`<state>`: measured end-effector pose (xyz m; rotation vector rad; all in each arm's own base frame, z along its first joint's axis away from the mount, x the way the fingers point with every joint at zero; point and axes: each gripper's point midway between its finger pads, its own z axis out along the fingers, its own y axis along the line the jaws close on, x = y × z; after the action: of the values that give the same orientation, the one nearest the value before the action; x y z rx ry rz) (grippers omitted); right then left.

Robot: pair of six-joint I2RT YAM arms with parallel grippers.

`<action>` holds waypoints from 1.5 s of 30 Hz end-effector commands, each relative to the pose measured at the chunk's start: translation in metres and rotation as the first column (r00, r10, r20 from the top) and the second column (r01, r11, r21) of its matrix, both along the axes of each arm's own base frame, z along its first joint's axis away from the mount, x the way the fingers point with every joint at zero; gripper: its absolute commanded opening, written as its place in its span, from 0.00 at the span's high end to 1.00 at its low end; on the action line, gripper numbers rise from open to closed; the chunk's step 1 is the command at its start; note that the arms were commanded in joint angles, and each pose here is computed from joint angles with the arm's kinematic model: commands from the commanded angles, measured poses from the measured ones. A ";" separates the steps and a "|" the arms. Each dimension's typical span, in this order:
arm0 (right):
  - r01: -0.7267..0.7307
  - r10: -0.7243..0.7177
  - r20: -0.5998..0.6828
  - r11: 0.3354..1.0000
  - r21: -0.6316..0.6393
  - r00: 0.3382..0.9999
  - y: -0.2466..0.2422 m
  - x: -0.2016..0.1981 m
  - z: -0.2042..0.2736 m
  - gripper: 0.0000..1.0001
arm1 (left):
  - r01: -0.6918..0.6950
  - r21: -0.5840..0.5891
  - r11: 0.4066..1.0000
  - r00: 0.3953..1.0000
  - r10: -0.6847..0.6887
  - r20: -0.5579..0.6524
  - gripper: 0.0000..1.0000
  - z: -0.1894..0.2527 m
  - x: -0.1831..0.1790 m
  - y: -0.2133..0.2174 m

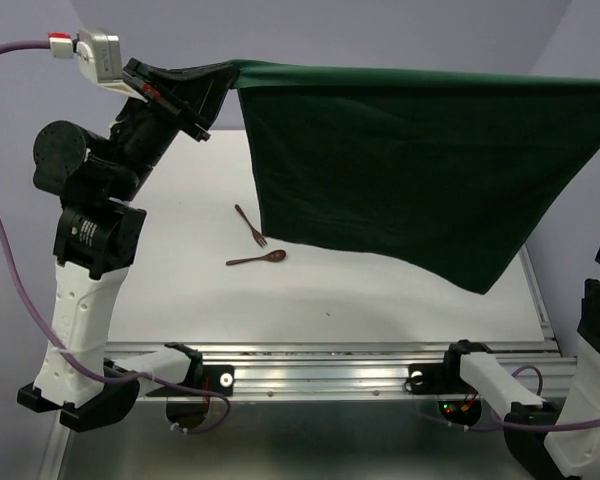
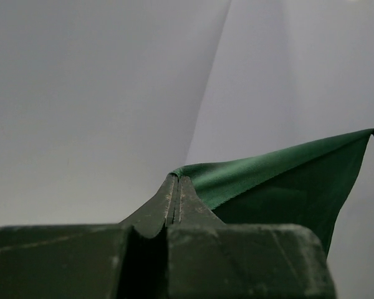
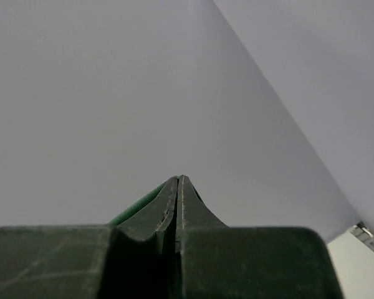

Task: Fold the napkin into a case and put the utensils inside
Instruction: Flatten out the crumpled napkin at the center of the board, then fold and flatten the napkin at the center of the board.

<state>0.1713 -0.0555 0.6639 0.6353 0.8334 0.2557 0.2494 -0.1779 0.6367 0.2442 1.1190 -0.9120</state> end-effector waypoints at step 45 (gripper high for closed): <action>-0.061 0.111 -0.831 0.994 0.092 0.544 -0.030 0.377 -0.439 0.99 | 0.141 0.268 0.953 0.586 0.137 -0.798 1.00 -0.435 0.301 -0.082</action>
<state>0.5652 -0.0817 0.1786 0.7673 1.9023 -0.0292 0.5597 -0.2597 0.1584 -0.0130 2.2050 -0.8433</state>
